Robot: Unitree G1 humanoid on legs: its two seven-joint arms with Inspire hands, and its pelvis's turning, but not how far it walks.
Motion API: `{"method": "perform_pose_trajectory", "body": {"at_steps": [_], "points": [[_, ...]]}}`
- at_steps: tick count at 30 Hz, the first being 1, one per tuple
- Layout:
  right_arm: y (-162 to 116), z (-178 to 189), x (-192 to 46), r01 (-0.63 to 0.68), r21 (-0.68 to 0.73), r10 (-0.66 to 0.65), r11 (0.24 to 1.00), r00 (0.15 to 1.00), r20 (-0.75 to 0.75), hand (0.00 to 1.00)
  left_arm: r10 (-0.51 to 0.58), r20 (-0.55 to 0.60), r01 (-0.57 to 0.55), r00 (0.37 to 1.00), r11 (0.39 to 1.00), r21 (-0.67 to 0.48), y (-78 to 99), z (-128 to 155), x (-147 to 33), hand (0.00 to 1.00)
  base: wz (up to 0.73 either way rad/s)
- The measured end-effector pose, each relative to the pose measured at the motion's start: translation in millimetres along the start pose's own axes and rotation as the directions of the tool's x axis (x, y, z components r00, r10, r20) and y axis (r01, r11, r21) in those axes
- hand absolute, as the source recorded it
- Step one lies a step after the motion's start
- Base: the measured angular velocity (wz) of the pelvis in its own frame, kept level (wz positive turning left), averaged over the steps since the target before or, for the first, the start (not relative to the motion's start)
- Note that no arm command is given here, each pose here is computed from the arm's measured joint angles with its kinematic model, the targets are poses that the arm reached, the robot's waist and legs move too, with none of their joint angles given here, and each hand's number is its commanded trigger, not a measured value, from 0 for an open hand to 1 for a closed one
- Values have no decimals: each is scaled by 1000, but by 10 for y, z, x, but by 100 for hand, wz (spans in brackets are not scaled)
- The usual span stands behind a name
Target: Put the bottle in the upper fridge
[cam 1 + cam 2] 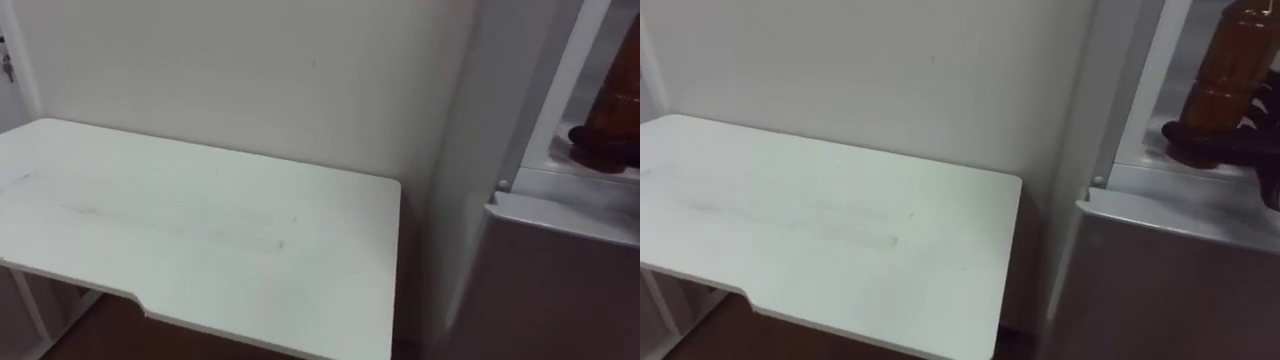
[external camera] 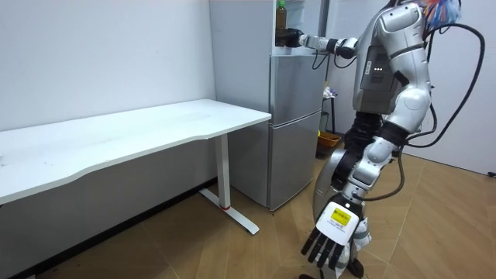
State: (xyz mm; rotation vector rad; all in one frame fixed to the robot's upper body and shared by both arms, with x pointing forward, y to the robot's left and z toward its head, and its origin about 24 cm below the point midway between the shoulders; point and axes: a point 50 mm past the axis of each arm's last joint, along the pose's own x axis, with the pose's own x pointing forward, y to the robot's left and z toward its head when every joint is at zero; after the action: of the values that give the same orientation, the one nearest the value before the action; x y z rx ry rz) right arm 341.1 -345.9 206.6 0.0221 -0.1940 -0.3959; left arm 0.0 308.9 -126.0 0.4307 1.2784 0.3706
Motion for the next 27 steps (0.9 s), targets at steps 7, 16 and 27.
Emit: {"method": "perform_pose_trajectory", "body": {"at_steps": [7,16,27], "points": [[27,52,-99,-30,7,30,1000,998,48,0,-1,-5,1,1000,1000,1,-20,-22,-8,0,-1],[168,184,-300,-69,-5,69,998,987,143,0,1,-21,-2,1000,1000,-31,-68,-79,-18,0,-3],[293,196,-824,-43,33,32,999,960,277,0,36,-64,-38,997,999,-34,-131,-182,-26,0,-4]]}}
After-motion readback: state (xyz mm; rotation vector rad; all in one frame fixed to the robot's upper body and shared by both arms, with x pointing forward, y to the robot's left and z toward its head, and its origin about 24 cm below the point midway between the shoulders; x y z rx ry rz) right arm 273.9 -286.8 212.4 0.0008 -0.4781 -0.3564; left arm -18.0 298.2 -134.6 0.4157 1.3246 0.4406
